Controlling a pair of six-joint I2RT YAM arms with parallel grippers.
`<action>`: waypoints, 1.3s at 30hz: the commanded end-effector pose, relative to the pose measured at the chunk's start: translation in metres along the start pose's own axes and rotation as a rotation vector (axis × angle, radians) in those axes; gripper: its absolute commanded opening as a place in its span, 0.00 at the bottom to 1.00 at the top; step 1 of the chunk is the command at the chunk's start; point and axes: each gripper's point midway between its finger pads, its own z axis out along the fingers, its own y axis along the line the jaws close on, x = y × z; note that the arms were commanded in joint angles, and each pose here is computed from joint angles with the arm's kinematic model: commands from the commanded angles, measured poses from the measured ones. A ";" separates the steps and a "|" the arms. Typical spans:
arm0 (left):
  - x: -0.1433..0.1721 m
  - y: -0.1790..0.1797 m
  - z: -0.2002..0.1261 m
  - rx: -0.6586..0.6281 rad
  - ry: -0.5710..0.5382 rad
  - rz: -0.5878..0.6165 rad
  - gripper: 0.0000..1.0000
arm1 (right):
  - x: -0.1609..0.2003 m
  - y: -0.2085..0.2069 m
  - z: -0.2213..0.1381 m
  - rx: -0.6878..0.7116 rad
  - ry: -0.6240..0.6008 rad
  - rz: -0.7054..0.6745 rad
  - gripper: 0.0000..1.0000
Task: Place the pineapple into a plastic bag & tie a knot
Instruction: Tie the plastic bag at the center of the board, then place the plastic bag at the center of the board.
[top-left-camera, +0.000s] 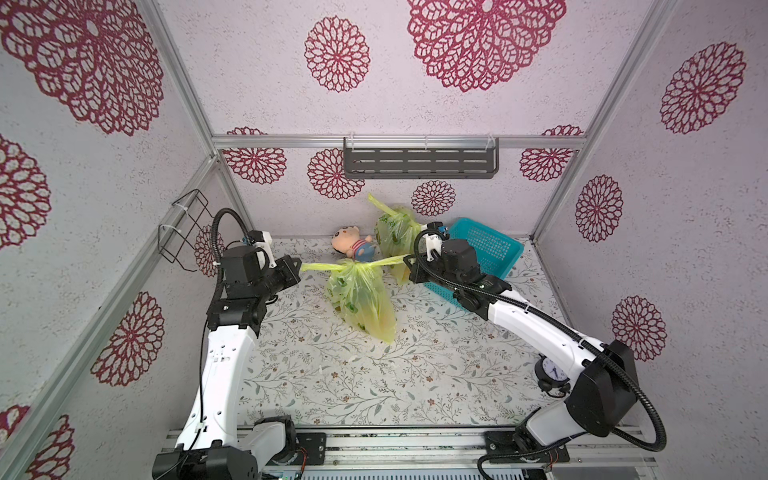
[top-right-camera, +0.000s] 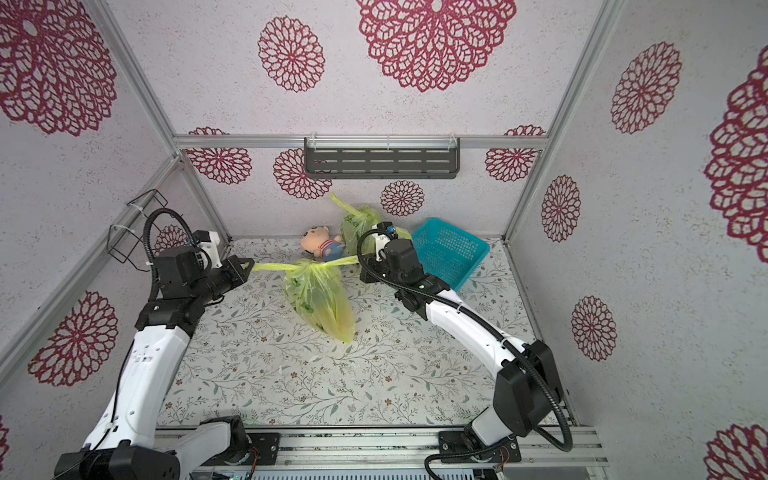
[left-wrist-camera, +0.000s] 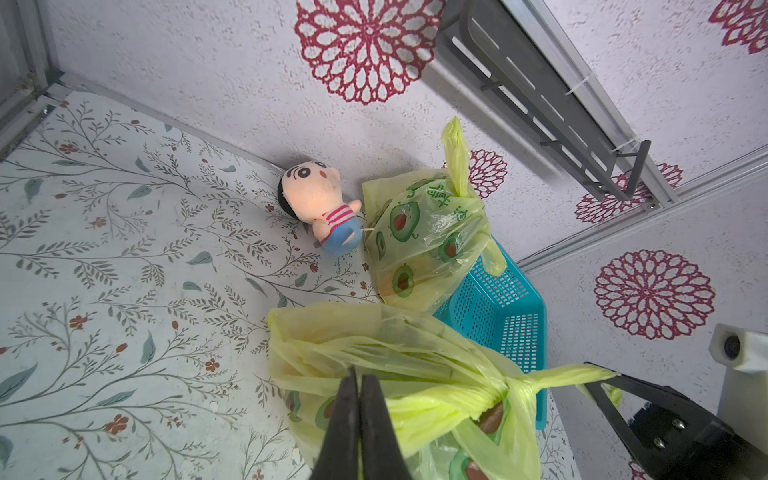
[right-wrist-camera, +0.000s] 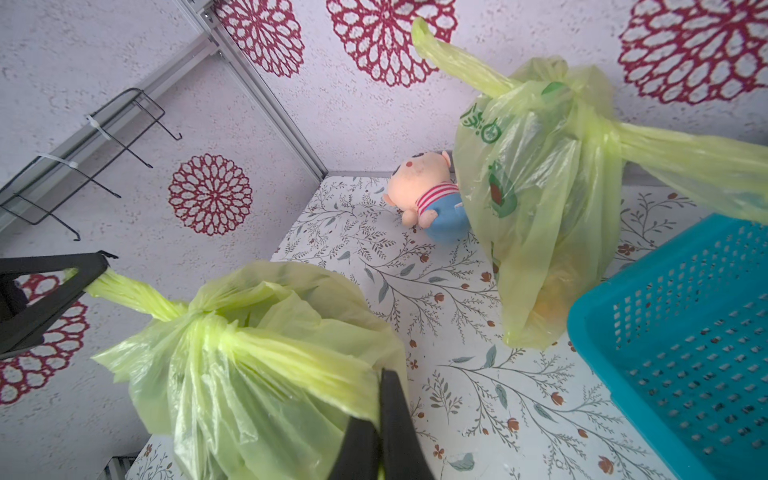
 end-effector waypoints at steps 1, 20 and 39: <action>-0.040 0.047 -0.008 -0.170 -0.185 0.003 0.00 | -0.039 -0.088 -0.013 0.274 -0.135 0.046 0.00; -0.038 0.092 0.010 -0.279 -0.246 -0.059 0.00 | -0.034 -0.134 0.003 0.408 -0.117 0.009 0.00; -0.137 0.067 0.088 -0.054 -0.299 -0.045 0.00 | -0.104 -0.127 0.077 0.270 -0.168 0.027 0.00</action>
